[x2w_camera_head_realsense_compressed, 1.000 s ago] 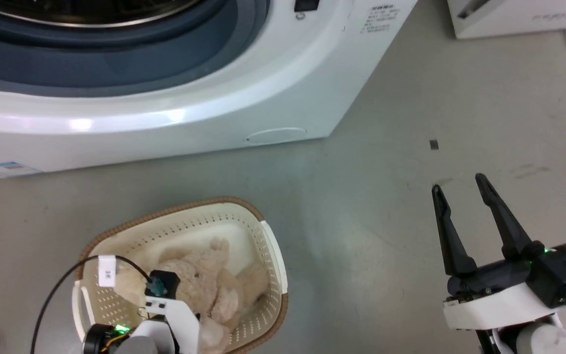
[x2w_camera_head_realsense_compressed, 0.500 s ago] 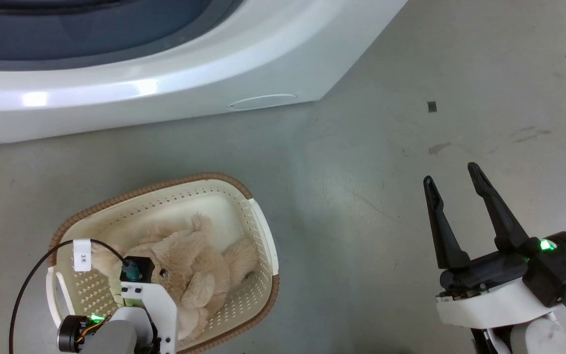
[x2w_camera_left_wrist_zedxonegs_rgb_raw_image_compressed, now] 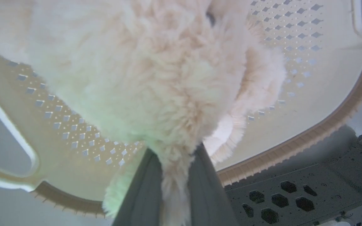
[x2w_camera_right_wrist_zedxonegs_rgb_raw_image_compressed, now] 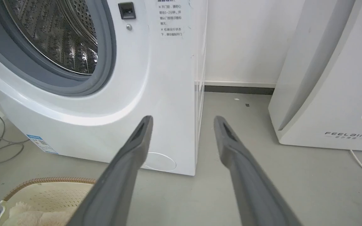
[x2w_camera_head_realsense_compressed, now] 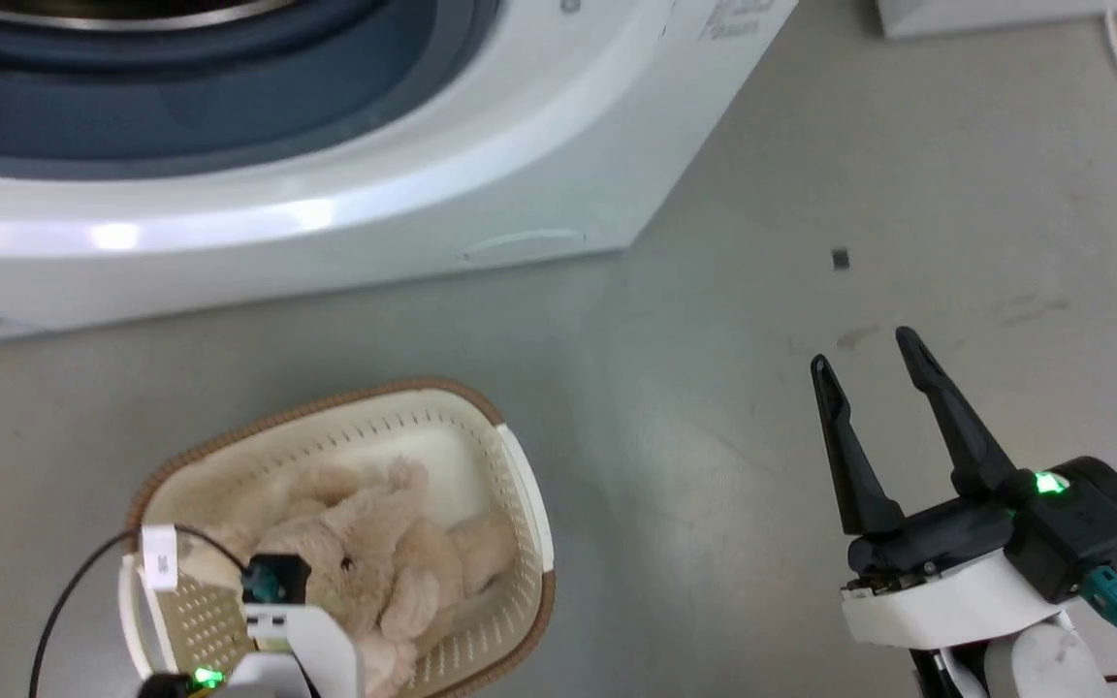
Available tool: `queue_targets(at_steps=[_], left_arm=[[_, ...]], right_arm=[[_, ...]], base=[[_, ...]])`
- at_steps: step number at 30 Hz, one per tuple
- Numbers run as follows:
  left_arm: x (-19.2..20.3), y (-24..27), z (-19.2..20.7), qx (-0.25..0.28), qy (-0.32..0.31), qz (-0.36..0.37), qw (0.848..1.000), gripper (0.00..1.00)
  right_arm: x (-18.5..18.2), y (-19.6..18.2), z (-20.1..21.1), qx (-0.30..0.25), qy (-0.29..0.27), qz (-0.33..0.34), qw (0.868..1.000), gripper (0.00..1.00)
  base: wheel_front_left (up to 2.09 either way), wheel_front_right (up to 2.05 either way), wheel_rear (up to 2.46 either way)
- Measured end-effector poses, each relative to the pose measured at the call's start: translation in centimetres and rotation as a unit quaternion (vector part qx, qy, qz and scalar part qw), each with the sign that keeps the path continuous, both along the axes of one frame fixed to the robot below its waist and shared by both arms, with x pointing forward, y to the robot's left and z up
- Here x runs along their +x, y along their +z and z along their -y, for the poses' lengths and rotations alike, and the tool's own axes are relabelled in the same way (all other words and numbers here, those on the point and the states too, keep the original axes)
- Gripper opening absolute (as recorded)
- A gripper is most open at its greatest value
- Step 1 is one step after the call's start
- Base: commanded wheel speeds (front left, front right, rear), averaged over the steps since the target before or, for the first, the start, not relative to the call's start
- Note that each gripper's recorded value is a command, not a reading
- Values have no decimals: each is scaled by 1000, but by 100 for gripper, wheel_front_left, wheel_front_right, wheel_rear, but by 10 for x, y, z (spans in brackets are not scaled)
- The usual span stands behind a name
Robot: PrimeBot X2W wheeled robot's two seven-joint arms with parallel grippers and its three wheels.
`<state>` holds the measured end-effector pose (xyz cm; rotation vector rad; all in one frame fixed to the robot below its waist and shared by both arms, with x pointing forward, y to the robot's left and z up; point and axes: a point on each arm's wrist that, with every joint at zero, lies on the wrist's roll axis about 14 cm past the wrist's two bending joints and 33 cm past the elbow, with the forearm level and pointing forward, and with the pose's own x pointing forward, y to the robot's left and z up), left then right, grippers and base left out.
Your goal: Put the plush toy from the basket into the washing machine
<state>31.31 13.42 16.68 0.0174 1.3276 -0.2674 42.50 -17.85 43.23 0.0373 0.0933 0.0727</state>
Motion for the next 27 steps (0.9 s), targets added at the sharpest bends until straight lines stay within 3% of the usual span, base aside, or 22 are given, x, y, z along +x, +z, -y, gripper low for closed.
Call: queue_targets(at_steps=[9, 18, 22, 27], left_arm=[[8, 46, 2, -23, 32, 107, 993, 0], [27, 97, -3, -43, 52, 228, 971, 0], [40, 125, 0, -64, 68, 283, 955, 0], [67, 180, 0, -96, 89, 386, 913, 0]], right_arm=[[-19, 38, 1, -2, -2, 42, 999, 100], [-42, 64, -1, 1, -2, 74, 997, 100], [-47, 75, -8, 3, 8, 90, 996, 100], [-54, 85, -9, 4, 10, 105, 994, 100]], base=[[0, 0, 0], [0, 0, 0], [0, 0, 0], [0, 0, 0]])
